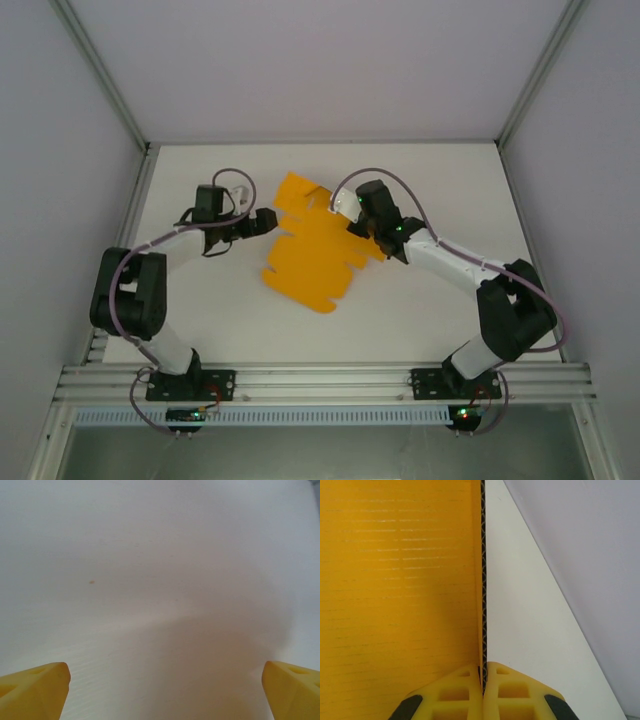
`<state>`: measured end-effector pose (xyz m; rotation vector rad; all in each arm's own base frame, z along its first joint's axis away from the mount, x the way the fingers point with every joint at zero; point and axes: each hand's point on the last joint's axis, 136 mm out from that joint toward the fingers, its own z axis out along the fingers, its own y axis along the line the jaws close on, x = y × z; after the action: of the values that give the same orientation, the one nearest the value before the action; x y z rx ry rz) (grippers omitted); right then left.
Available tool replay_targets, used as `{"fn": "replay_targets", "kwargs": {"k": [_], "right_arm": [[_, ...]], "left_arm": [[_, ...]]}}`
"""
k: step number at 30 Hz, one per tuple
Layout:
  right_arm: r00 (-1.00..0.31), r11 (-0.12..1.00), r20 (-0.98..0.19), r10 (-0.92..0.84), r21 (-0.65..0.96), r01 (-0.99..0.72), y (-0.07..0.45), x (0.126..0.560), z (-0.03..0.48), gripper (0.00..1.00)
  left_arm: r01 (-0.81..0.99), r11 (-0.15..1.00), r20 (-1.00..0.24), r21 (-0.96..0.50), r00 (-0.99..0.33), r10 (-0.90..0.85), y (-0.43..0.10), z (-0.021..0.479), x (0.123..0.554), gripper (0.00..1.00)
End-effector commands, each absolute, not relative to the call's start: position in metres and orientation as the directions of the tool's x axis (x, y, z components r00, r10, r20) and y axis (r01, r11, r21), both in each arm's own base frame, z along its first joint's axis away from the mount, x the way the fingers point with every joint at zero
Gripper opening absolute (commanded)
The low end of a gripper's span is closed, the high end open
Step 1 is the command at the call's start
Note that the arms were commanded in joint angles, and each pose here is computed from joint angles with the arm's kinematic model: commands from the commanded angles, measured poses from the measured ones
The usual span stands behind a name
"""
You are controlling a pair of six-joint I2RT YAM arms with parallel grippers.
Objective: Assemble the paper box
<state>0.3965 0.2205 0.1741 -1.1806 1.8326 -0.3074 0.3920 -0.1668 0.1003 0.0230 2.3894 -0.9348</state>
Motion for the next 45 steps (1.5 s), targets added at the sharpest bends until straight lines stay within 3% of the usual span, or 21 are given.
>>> {"fn": "replay_targets", "kwargs": {"k": [1,10,16,21,26,33,40,45], "right_arm": [[-0.121,0.548,-0.598,-0.793,-0.611,-0.572,0.226,0.398,0.194,0.0],[-0.121,0.566,-0.612,-0.781,-0.613,-0.551,0.232,0.398,0.192,0.0],[-0.116,0.602,-0.654,-0.747,-0.593,-0.535,0.238,0.401,0.196,0.0],[-0.109,0.642,-0.702,-0.704,-0.563,-0.52,0.245,0.402,0.198,0.0],[-0.078,0.636,-0.719,-0.69,-0.552,-0.539,0.253,0.395,0.199,0.0],[-0.03,0.581,-0.679,-0.733,-0.603,-0.548,0.253,0.382,0.196,0.0],[0.147,0.366,-0.498,-0.855,-0.778,-0.511,0.27,0.351,0.187,0.0],[0.158,0.282,-0.408,-0.899,-0.816,-0.504,0.279,0.335,0.17,0.0]], "left_arm": [[0.414,0.573,-0.563,-0.707,-0.821,-0.101,-0.204,0.13,0.378,0.96],[0.474,0.426,-0.553,-0.771,-0.829,-0.078,-0.229,0.145,0.365,0.91],[0.506,0.356,-0.548,-0.786,-0.836,-0.021,-0.251,0.141,0.352,0.8],[0.489,0.287,-0.518,-0.824,-0.855,-0.031,-0.262,0.14,0.346,0.59],[0.463,0.235,-0.491,-0.855,-0.868,-0.077,-0.266,0.142,0.351,0.31],[0.301,0.369,-0.383,-0.88,-0.907,-0.173,-0.257,0.126,0.373,0.09],[-0.044,0.511,-0.161,-0.858,-0.923,-0.349,-0.239,0.086,0.386,0.08],[-0.209,0.494,-0.024,-0.844,-0.905,-0.424,-0.236,0.071,0.385,0.1]]}}
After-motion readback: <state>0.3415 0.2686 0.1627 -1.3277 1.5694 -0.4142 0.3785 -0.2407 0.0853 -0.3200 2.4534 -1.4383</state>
